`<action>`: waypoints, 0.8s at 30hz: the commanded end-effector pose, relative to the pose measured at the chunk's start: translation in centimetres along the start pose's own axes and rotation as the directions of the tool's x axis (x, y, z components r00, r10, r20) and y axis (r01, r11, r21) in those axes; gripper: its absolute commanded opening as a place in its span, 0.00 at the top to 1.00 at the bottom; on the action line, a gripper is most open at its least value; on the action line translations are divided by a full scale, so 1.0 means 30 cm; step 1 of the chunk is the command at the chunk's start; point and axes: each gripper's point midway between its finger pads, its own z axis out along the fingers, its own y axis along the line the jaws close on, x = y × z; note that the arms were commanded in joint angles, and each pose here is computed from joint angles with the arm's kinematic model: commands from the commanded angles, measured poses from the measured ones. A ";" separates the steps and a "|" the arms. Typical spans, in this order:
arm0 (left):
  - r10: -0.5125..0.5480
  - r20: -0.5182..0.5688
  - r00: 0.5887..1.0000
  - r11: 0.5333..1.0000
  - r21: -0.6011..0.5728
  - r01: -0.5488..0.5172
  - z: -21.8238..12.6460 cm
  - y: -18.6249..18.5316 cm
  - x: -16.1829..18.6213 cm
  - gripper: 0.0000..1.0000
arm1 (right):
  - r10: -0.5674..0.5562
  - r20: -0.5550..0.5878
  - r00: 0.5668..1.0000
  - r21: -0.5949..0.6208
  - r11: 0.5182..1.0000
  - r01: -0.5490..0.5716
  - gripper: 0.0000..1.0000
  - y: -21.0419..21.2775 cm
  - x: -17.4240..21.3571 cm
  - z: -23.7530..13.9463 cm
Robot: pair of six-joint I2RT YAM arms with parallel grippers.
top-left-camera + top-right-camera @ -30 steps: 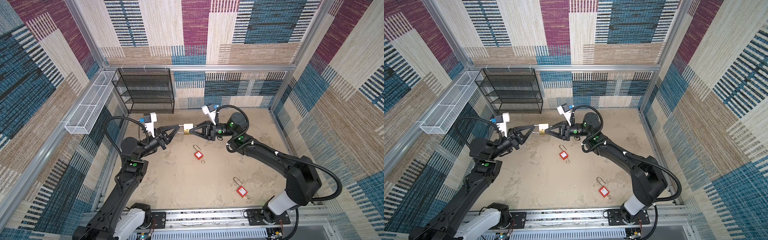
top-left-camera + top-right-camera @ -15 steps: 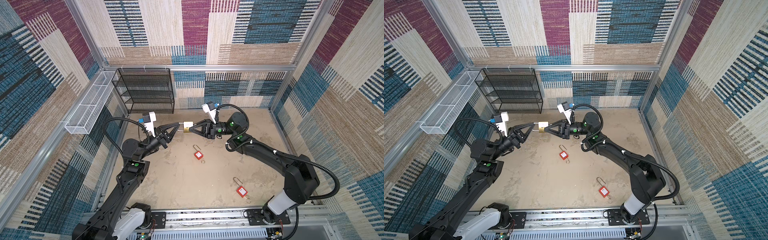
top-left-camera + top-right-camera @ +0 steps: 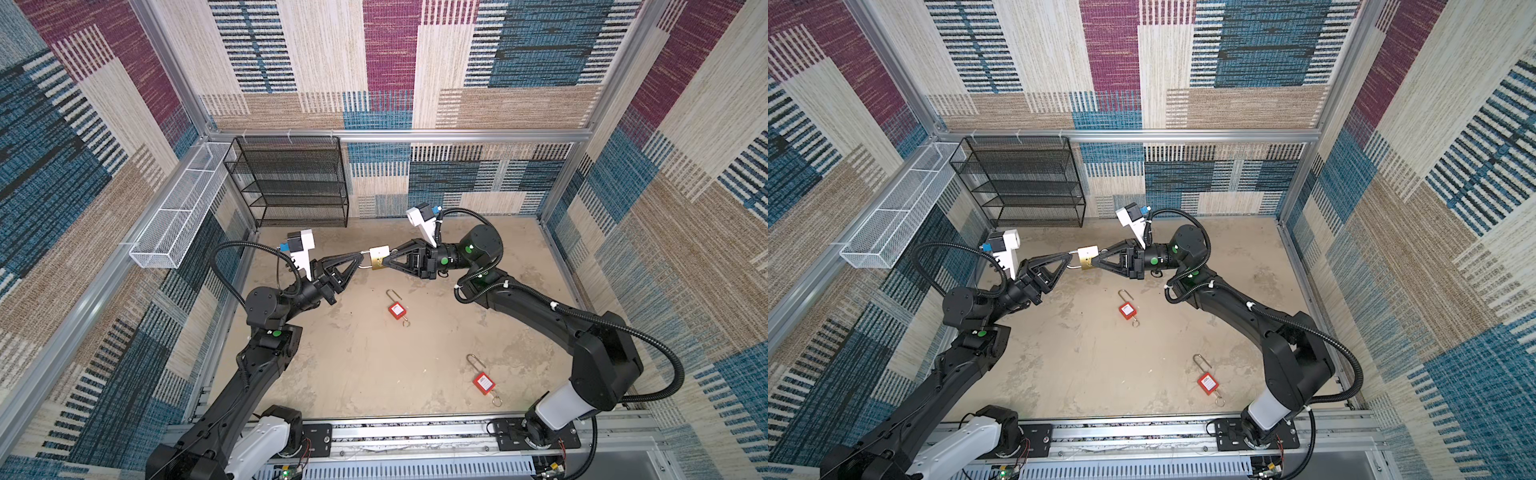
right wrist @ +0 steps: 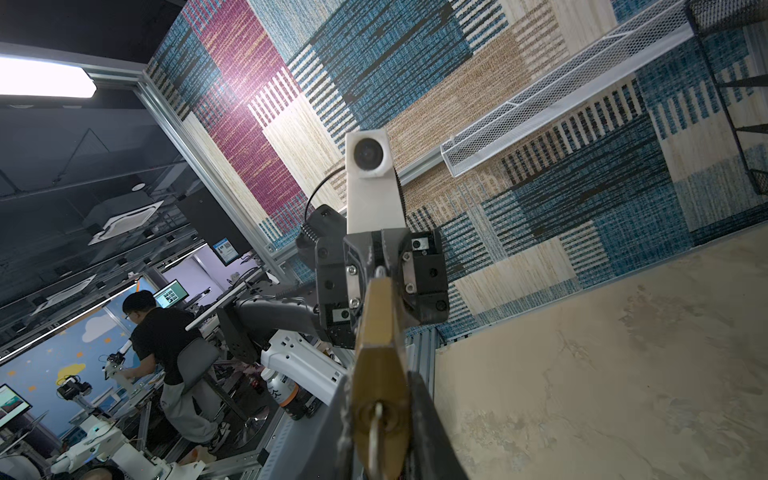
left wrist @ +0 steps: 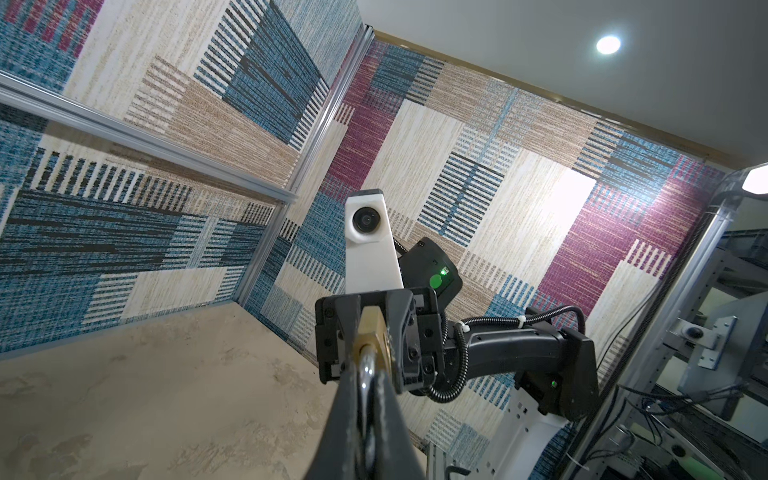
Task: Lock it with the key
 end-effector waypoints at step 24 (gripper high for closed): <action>-0.131 -0.119 0.984 0.991 0.006 0.133 -0.029 0.041 0.048 0.94 | 0.040 -0.015 0.999 0.030 0.999 -0.040 1.00 -0.068 0.048 -0.004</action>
